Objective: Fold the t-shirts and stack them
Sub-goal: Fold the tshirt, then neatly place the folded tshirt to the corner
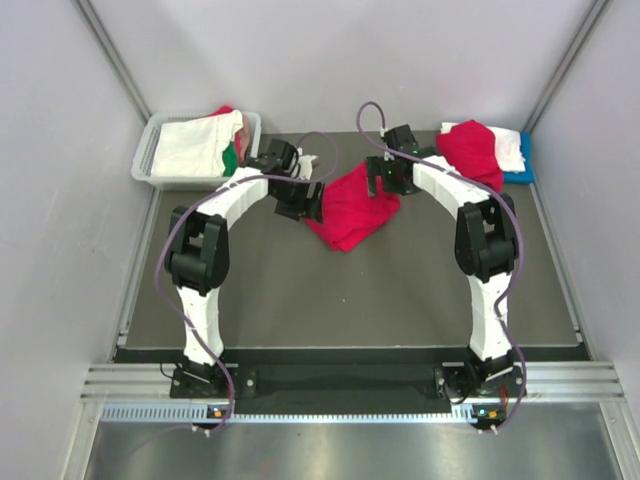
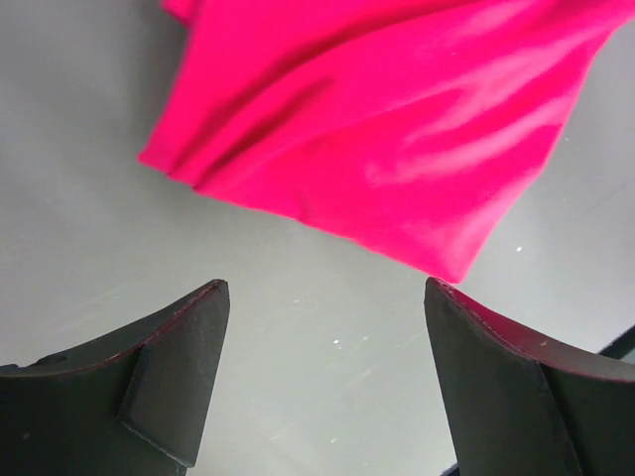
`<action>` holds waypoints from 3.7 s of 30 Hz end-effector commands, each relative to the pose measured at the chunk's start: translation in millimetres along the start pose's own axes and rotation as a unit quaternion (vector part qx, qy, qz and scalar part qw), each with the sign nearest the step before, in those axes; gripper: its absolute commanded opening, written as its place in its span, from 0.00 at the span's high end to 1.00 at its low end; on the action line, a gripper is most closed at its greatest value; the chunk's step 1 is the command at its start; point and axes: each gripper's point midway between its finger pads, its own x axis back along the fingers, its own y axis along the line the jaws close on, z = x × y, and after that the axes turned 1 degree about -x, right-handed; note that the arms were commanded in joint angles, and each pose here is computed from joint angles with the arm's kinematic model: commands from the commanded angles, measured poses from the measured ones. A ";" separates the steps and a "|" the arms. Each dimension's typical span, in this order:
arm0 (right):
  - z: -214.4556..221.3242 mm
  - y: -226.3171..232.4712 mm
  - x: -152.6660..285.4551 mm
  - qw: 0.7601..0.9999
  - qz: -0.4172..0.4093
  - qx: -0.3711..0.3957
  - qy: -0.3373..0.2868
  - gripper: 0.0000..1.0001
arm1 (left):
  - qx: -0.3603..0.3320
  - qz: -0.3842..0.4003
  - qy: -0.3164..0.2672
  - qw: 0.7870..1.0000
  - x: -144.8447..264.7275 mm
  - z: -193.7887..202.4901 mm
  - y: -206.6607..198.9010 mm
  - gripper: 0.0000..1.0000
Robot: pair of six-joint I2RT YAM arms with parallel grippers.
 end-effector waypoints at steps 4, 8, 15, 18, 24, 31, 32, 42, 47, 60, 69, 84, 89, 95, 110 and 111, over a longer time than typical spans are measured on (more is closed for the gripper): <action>17.6 -7.6 -10.7 1.000 0.000 -0.006 0.013 0.05 | -0.001 0.004 -0.014 1.000 5.2 -4.9 -9.3 0.16; 26.7 -13.3 -14.4 1.000 0.002 -0.012 0.021 0.05 | -0.004 0.005 -0.013 1.000 2.8 -5.2 -12.5 0.16; 34.1 -11.1 -19.3 0.999 -0.008 -0.018 0.029 0.05 | 0.004 0.001 -0.007 1.000 -7.8 -3.9 -14.4 0.15; 34.1 -10.6 -22.3 0.999 -0.008 -0.023 0.028 0.06 | 0.022 -0.012 0.008 1.000 -22.9 3.4 -6.9 0.15; 35.5 -4.7 -25.0 0.999 -0.023 -0.024 0.031 0.07 | 0.025 -0.042 0.019 0.999 -47.9 10.1 12.3 0.12; 37.4 1.2 -25.8 0.998 -0.038 -0.027 0.033 0.12 | 0.009 -0.074 -0.003 0.997 -60.6 -10.4 28.8 0.16; 37.8 0.6 -25.3 0.998 -0.038 -0.028 0.034 0.12 | 0.006 -0.076 -0.002 0.997 -61.1 -10.8 30.7 0.16; 36.7 0.3 -24.6 0.998 -0.038 -0.025 0.031 0.12 | -0.005 -0.075 -0.015 0.997 -50.7 -20.1 27.2 0.23; 38.1 1.4 -26.2 0.998 -0.040 -0.024 0.033 0.13 | -0.001 -0.064 -0.007 0.998 -56.7 -13.3 25.0 0.73; 41.7 -1.2 -24.7 0.998 -0.036 -0.026 0.034 0.20 | -0.008 -0.060 -0.006 0.998 -47.8 -15.6 20.4 0.82; 39.8 -3.1 -23.3 0.999 -0.031 -0.022 0.032 0.20 | -0.012 -0.020 -0.046 0.999 10.0 -39.2 -0.4 0.20; 36.3 -2.7 -20.8 0.999 -0.031 -0.022 0.028 0.21 | 0.020 -0.013 -0.046 0.999 -18.3 -46.9 23.0 0.11; 37.0 -1.5 -21.7 0.999 -0.033 -0.021 0.029 0.22 | 0.021 -0.026 -0.035 0.999 -31.3 -39.1 31.6 0.13; 36.2 -0.7 -20.0 0.999 -0.036 -0.023 0.028 0.24 | 0.024 -0.029 -0.041 0.998 -38.7 -44.6 35.8 0.16; 36.6 -0.7 -19.6 0.999 -0.038 -0.021 0.027 0.29 | 0.013 -0.051 -0.039 0.998 -62.1 -46.5 52.6 0.38; 38.4 -0.2 -19.8 0.999 -0.037 -0.022 0.029 0.31 | 0.013 -0.050 -0.036 0.998 -63.6 -45.1 51.9 0.44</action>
